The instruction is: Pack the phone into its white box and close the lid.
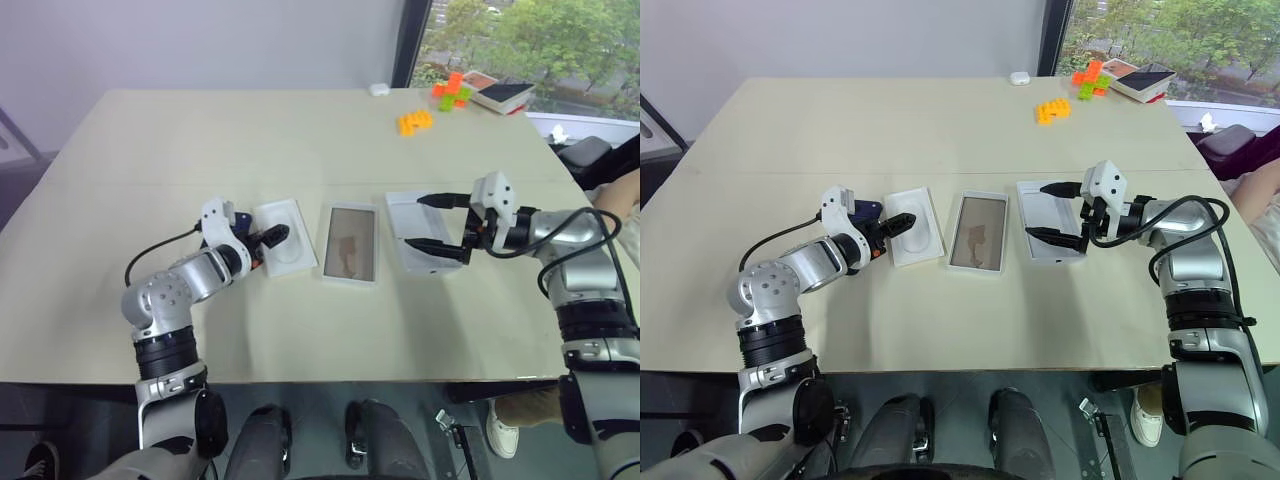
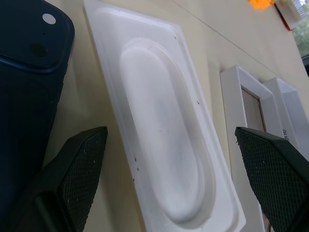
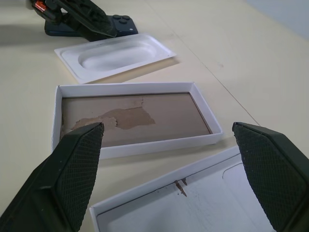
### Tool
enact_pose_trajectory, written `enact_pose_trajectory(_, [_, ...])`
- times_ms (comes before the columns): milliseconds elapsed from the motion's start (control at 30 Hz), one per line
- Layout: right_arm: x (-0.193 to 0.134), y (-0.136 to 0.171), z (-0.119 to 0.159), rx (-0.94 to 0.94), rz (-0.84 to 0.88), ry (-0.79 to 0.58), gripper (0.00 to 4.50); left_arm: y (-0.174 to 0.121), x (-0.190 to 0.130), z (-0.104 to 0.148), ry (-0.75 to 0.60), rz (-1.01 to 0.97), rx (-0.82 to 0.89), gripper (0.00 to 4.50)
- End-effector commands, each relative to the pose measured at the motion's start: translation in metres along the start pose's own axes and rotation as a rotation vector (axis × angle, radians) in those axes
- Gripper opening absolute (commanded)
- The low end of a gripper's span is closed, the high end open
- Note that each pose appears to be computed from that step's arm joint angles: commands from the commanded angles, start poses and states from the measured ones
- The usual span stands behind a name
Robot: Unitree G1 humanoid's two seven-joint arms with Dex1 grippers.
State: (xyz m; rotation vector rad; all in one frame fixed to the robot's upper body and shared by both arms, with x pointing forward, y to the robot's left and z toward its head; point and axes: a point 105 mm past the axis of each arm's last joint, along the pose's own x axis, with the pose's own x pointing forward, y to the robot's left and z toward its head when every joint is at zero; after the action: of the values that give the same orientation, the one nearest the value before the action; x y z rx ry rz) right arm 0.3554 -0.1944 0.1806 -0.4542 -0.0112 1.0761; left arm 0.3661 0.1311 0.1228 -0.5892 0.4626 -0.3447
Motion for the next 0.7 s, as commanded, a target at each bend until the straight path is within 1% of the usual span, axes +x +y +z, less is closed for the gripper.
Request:
enact_pose_trajectory(33, [-0.002, -0.006, 0.015, -0.056, -0.018, -0.027, 4.45, 0.0, 0.007, -0.005, 0.017, 0.012, -0.026, 4.45])
enact_pose_trajectory(200, [0.0, -0.006, 0.017, -0.066, -0.022, -0.031, 4.45, -0.007, 0.016, -0.009, 0.015, -0.034, -0.052, 4.45])
enact_pose_trajectory(367, [-0.001, -0.006, 0.018, -0.071, -0.028, -0.031, 4.45, -0.006, 0.018, -0.012, 0.033, -0.041, -0.069, 4.45])
enact_pose_trajectory(400, [-0.002, -0.006, 0.018, -0.072, -0.029, -0.031, 4.5, -0.006, 0.019, -0.013, 0.035, -0.04, -0.071, 3.93])
enact_pose_trajectory(433, [-0.002, -0.006, 0.018, -0.073, -0.029, -0.031, 4.5, -0.005, 0.019, -0.013, 0.037, -0.039, -0.074, 3.63])
enact_pose_trajectory(500, [-0.002, -0.006, 0.019, -0.075, -0.03, -0.031, 4.5, -0.005, 0.02, -0.014, 0.039, -0.035, -0.077, 2.58])
enact_pose_trajectory(567, [-0.001, -0.006, 0.02, -0.077, -0.032, -0.034, 4.5, -0.006, 0.02, -0.015, 0.041, -0.037, -0.075, 1.67])
enact_pose_trajectory(600, [-0.001, -0.006, 0.021, -0.078, -0.032, -0.036, 4.5, -0.006, 0.02, -0.016, 0.049, -0.036, -0.072, 1.13])
enact_pose_trajectory(700, [0.0, -0.006, 0.022, -0.081, -0.034, -0.039, 4.5, -0.004, 0.017, -0.016, 0.053, -0.036, -0.066, 1.13])
